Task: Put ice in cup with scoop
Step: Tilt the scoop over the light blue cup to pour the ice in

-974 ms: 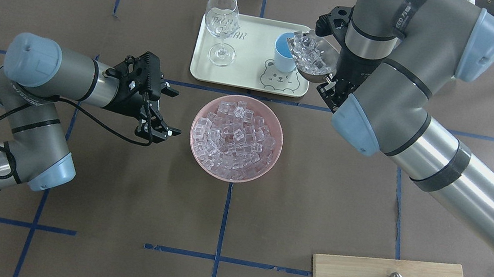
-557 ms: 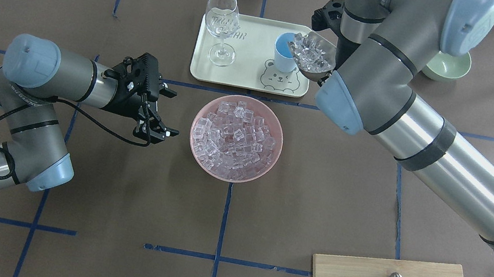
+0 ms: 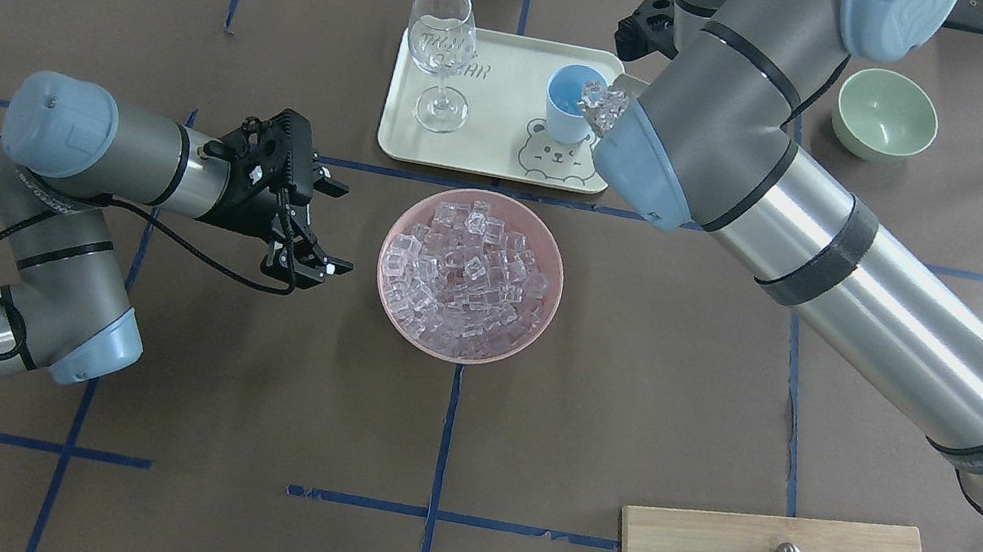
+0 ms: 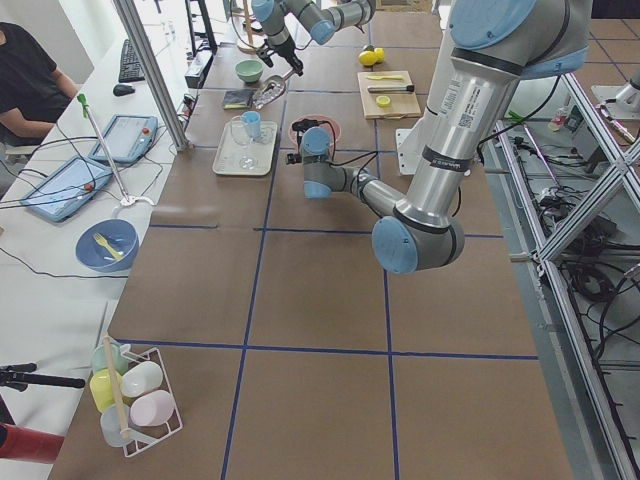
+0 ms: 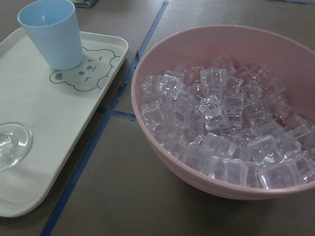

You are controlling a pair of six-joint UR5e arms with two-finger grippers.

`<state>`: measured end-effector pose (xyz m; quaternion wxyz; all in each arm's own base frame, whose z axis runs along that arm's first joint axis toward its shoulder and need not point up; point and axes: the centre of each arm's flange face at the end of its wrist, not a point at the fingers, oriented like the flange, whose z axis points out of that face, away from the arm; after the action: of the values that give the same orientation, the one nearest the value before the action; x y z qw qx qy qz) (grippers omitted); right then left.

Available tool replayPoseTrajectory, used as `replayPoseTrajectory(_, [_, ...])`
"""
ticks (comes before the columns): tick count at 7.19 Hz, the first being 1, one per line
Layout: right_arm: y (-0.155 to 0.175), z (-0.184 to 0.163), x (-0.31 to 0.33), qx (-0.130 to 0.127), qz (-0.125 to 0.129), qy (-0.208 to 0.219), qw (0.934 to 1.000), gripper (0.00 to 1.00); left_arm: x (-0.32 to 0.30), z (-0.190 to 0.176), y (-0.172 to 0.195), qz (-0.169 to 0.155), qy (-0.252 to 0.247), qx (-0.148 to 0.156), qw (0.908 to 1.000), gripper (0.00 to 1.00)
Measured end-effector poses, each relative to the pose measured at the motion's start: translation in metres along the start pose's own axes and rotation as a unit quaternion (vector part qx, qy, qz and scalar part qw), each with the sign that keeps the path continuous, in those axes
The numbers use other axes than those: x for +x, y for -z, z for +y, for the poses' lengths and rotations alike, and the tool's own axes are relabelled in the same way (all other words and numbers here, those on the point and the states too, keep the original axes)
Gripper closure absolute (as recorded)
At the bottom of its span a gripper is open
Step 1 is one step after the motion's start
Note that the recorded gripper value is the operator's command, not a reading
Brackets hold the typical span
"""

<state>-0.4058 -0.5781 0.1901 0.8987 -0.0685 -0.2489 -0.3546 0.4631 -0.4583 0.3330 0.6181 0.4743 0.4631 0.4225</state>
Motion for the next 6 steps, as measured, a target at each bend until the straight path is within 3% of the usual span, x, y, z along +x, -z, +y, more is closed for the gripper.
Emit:
replayPoseTrajectory(3, [0.021, -0.012, -0.002, -0.052, 0.031, 0.016, 0.9981, 1.00, 0.001, -0.001, 0.000, 0.000, 0.000, 0.001, 1.0000, 0.00])
replayPoseTrajectory(6, [0.024, -0.012, 0.008, -0.078, 0.046, 0.049, 0.9947, 1.00, 0.001, 0.000, 0.001, 0.000, 0.000, 0.001, 1.0000, 0.00])
